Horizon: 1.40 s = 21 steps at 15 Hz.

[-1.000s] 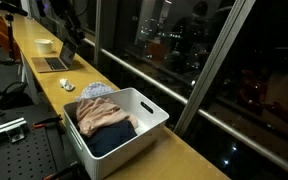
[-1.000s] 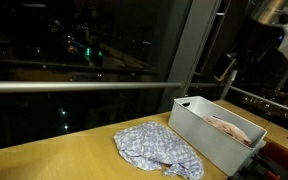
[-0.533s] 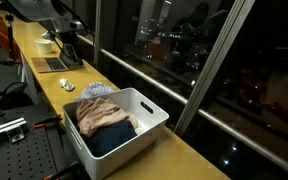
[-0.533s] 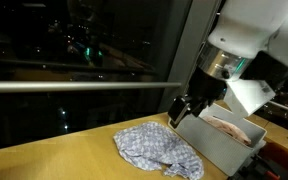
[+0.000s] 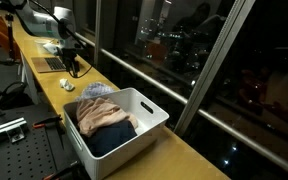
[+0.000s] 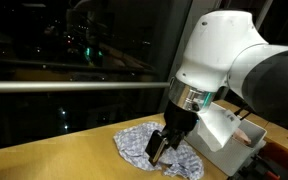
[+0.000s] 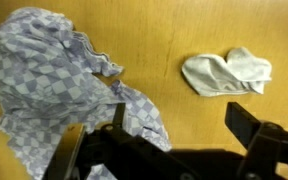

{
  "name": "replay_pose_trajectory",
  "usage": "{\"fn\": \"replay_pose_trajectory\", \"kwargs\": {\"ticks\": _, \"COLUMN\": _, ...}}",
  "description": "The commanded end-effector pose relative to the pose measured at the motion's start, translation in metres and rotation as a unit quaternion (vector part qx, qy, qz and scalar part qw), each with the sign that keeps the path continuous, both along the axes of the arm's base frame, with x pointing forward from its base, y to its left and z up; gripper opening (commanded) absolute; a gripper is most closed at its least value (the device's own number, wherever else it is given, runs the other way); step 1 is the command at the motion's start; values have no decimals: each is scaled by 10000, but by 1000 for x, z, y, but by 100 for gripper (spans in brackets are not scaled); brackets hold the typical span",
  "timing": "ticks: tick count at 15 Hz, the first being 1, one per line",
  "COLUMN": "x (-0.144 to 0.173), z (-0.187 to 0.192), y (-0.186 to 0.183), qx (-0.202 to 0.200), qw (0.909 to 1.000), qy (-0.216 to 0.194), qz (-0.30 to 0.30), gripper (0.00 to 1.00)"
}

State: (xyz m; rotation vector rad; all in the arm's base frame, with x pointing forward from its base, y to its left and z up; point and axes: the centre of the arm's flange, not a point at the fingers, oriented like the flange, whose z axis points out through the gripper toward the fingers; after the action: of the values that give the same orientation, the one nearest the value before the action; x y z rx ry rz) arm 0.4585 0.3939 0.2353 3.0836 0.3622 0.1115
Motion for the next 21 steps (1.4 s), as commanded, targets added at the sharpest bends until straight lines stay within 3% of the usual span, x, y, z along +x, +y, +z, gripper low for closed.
{"fn": "replay_pose_trajectory", "kwargs": {"ticks": 1, "x": 31, "z": -21, "y": 30, "qx": 244, "qw": 9986, "qy": 286, "qz": 359, "gripper": 100}}
{"fn": "replay_pose_trajectory", "kwargs": {"ticks": 12, "x": 76, "z": -108, "y": 88, "qx": 717, "qw": 9889, "qy": 1016, "qz": 810, "gripper": 100}}
{"fn": "replay_pose_trajectory", "kwargs": {"ticks": 15, "x": 80, "z": -110, "y": 95, "qx": 526, "qw": 9872, "qy": 1279, "qz": 791, "gripper": 100}}
{"fn": "replay_pose_trajectory", "kwargs": {"ticks": 21, "x": 79, "z": -66, "y": 82, "qx": -263, "qw": 9836, "qy": 1659, "qz": 651, "gripper": 100}}
